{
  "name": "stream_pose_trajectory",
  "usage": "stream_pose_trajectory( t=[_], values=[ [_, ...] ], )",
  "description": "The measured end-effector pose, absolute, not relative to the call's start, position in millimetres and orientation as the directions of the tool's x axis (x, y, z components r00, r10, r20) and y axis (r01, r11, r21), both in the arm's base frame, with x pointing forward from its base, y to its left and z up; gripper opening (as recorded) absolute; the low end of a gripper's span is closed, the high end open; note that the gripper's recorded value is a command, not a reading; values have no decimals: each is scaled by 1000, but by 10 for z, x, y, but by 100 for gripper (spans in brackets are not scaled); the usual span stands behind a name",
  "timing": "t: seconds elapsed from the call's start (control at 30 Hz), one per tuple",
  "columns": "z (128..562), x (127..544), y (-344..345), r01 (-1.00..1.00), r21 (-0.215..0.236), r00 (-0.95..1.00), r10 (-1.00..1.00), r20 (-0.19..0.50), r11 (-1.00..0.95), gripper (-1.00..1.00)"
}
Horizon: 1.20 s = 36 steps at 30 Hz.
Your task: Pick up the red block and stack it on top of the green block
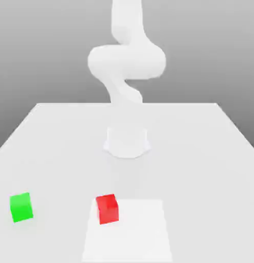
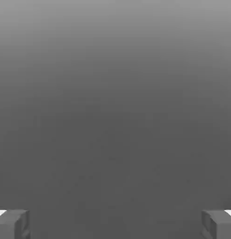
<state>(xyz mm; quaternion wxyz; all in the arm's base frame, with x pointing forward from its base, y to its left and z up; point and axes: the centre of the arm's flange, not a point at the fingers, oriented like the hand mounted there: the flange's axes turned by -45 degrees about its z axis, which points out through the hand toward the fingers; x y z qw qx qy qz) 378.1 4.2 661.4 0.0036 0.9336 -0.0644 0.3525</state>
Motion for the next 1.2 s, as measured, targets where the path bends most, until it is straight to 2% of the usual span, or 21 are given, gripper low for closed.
stream_pose_trajectory(
  t=[0.17,0.33,0.5,0.7,0.8,1.13,1.17,1.2],
  values=[
    [5463,4258,-48,-370,-80,778,-356,517,-926,0],
    [4324,4397,-262,-596,-93,724,-584,366,-797,0],
    [3271,4233,-457,-788,-76,586,-782,210,-611,0],
    [2249,3750,-530,-943,-17,332,-943,28,-332,0],
    [2046,3689,-530,-959,-7,283,-959,5,-283,0],
    [1518,3677,-520,-961,-5,278,-961,1,-278,0],
    [1459,3661,-519,-960,-3,279,-960,0,-279,-100],
    [1459,3661,-519,-960,-3,279,-960,0,-279,-100]
  ],
)
